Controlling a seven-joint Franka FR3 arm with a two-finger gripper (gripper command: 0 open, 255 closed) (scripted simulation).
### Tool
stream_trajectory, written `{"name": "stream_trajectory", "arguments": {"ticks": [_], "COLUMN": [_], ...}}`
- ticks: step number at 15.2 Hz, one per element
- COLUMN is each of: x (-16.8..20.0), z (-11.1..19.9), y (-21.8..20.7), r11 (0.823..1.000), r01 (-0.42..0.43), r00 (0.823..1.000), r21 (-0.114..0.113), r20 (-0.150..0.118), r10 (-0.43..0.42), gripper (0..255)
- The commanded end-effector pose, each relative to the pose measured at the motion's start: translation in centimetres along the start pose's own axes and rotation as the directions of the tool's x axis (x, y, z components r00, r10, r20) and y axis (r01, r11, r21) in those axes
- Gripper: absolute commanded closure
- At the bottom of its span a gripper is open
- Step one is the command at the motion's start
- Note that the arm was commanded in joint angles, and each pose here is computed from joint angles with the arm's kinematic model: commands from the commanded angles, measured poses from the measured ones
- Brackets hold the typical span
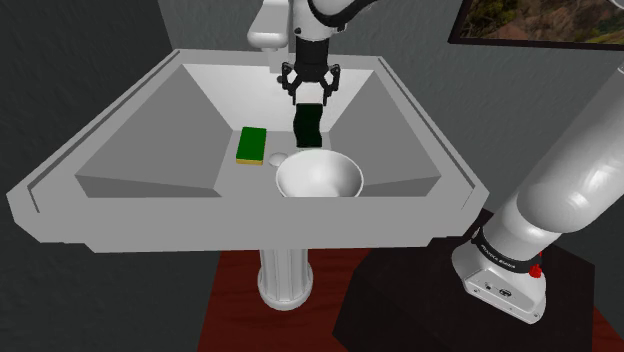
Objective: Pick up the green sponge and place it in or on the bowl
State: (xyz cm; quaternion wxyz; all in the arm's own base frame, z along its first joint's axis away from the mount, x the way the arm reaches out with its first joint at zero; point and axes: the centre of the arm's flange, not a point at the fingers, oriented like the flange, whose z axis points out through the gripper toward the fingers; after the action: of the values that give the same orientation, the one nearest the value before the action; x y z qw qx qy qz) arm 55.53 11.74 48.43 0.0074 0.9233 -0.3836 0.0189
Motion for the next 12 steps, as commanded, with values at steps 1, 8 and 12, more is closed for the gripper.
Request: {"name": "stream_trajectory", "arguments": {"ticks": [1,8,12], "x": [0.0,0.1,-5.0], "z": [-1.0,-4.6,-5.4], "y": [0.0,-0.1,0.7], "r11": [1.0,1.0,1.0], "r01": [0.0,0.0,0.0], "r00": [1.0,1.0,1.0], "r21": [0.0,0.0,0.0], "r20": [0.0,0.0,0.0], "r10": [0.0,0.0,0.0], "gripper": [255,255,255]}}
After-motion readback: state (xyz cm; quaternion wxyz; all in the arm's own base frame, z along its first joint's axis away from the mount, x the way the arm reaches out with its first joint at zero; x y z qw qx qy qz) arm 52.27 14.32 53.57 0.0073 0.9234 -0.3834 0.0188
